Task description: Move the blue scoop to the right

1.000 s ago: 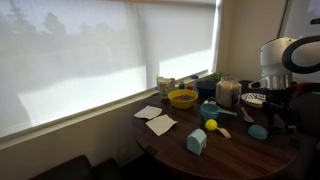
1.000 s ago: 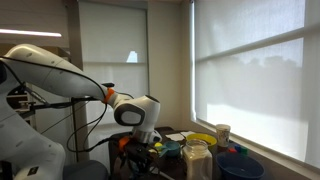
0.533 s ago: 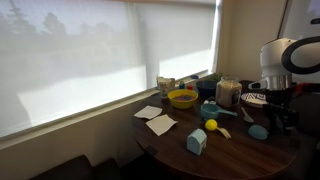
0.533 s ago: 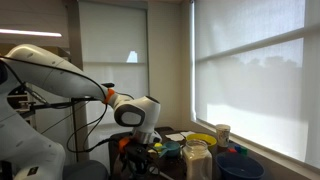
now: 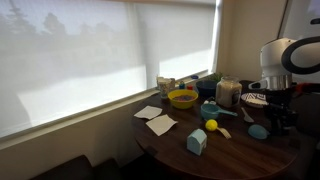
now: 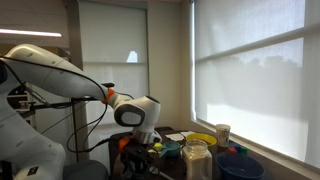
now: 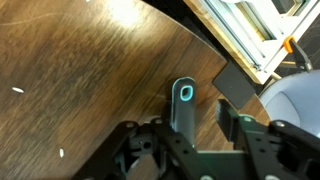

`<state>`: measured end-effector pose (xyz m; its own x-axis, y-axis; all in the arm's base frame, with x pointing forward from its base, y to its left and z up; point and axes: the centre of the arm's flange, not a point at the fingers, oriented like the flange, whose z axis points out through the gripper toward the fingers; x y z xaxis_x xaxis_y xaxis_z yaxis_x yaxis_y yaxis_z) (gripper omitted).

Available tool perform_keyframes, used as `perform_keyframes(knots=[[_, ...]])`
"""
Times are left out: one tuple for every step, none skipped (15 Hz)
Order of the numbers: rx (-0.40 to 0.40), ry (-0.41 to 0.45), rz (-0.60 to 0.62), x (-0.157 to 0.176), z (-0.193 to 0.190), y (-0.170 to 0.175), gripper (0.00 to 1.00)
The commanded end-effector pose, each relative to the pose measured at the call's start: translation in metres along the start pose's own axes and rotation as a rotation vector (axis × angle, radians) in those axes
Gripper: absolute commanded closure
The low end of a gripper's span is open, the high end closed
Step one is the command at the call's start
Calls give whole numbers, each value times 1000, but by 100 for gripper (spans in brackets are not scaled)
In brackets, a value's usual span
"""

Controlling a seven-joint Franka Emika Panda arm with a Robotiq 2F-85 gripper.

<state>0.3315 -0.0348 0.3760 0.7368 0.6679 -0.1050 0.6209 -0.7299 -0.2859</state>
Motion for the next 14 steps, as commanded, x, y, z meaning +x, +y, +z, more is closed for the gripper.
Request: perform_keyframes(knots=[[10,-4,-6,-3,2,3,58],[11,-4,-6,-3,2,4,63],[12,-2,-6,-3,2,4,63],[12,0,-5,-3,2,4,73],[13,1,-3,-4,2,5,76],[13,1,-3,-4,2,5,80],[13,3,-1,-4,1,5,89],[14,3,0,-4,2,6,91],[15,4,-1,-5,1,6,94],[15,4,-2,-5,-1,5,90],[15,5,-3,-5,-1,5,91],[17,5,-4,-5,-3,5,91],[16,6,-4,-5,-3,5,92],[13,7,-2,-6,-5,4,92]])
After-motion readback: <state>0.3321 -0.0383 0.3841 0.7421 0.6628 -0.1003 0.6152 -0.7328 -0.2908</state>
